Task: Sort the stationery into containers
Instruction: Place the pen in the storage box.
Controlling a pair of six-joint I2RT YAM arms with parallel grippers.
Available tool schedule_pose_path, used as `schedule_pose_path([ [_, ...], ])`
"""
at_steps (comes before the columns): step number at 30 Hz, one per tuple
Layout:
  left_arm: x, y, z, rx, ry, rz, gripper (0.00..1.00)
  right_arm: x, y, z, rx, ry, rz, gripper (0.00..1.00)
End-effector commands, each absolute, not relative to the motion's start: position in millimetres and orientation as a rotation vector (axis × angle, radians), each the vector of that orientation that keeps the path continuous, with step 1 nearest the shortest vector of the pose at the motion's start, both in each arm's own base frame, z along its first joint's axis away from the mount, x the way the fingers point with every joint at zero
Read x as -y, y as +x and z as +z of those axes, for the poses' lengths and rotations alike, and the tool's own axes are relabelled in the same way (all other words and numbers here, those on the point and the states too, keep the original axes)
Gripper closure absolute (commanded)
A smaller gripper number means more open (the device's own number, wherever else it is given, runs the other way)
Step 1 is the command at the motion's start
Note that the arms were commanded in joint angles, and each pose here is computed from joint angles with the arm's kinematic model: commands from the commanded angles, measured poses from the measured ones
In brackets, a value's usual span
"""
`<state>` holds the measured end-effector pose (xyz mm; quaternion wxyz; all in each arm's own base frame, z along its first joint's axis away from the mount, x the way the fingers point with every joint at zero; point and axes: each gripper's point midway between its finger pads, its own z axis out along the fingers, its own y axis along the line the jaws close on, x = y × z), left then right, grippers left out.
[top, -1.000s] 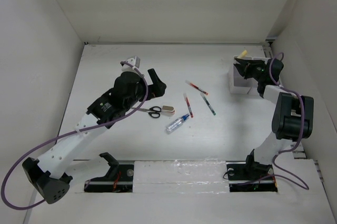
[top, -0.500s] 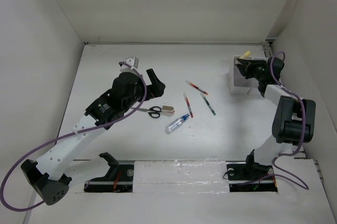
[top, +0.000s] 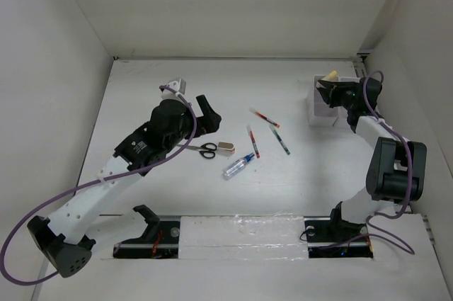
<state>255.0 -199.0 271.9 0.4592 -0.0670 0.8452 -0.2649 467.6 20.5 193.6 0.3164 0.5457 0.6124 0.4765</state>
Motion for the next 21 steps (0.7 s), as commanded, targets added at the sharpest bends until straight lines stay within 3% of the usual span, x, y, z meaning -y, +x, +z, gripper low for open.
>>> schedule_pose_path([
  [1,196.7,253.5,281.5,-2.040,-0.157,-0.668,0.00,-23.8,464.3,200.6,-1.593,1.445,1.246,1.00],
  [21,192.5,256.1,284.0,-2.039,-0.173,-0.637,0.00,-38.0,474.1,184.4,-1.633,1.502,1.256,1.00],
])
